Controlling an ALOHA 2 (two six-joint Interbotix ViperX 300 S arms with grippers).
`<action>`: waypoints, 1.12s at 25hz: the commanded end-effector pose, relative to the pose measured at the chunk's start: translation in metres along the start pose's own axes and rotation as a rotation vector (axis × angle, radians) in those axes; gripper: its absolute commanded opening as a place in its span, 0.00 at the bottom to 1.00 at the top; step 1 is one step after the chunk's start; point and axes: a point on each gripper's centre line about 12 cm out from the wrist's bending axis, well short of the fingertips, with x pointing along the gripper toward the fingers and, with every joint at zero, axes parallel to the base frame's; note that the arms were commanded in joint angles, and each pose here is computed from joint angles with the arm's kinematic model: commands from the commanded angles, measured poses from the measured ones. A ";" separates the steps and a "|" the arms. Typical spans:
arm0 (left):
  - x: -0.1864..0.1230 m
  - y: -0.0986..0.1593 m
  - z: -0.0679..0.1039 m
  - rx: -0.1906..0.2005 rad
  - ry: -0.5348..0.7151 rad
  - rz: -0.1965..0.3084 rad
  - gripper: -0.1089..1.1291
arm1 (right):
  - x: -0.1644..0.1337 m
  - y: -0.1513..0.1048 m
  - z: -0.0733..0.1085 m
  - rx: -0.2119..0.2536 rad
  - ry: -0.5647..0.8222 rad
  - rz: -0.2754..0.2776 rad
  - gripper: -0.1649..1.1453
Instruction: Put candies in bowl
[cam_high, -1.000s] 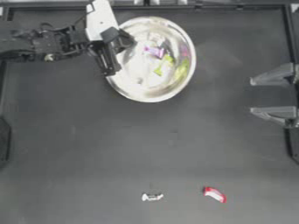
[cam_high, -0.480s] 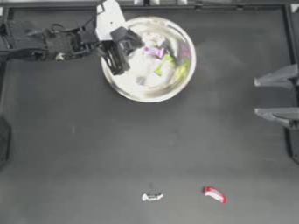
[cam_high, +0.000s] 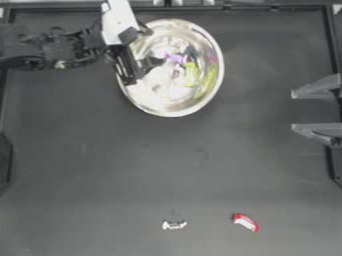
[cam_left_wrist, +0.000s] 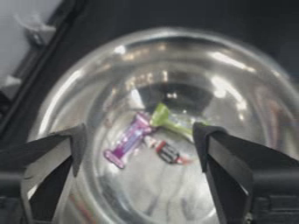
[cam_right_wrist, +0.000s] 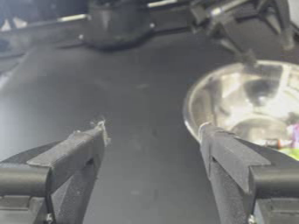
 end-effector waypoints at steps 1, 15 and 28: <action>-0.046 -0.011 0.035 0.020 -0.092 -0.015 0.91 | 0.001 0.001 0.006 0.004 -0.008 0.003 0.85; -0.162 -0.092 0.010 0.109 -0.033 -0.255 0.89 | 0.001 0.012 0.010 0.021 0.071 0.082 0.85; -0.205 -0.099 -0.027 0.049 -0.081 -0.359 0.88 | 0.023 0.027 0.022 0.121 0.454 0.145 0.85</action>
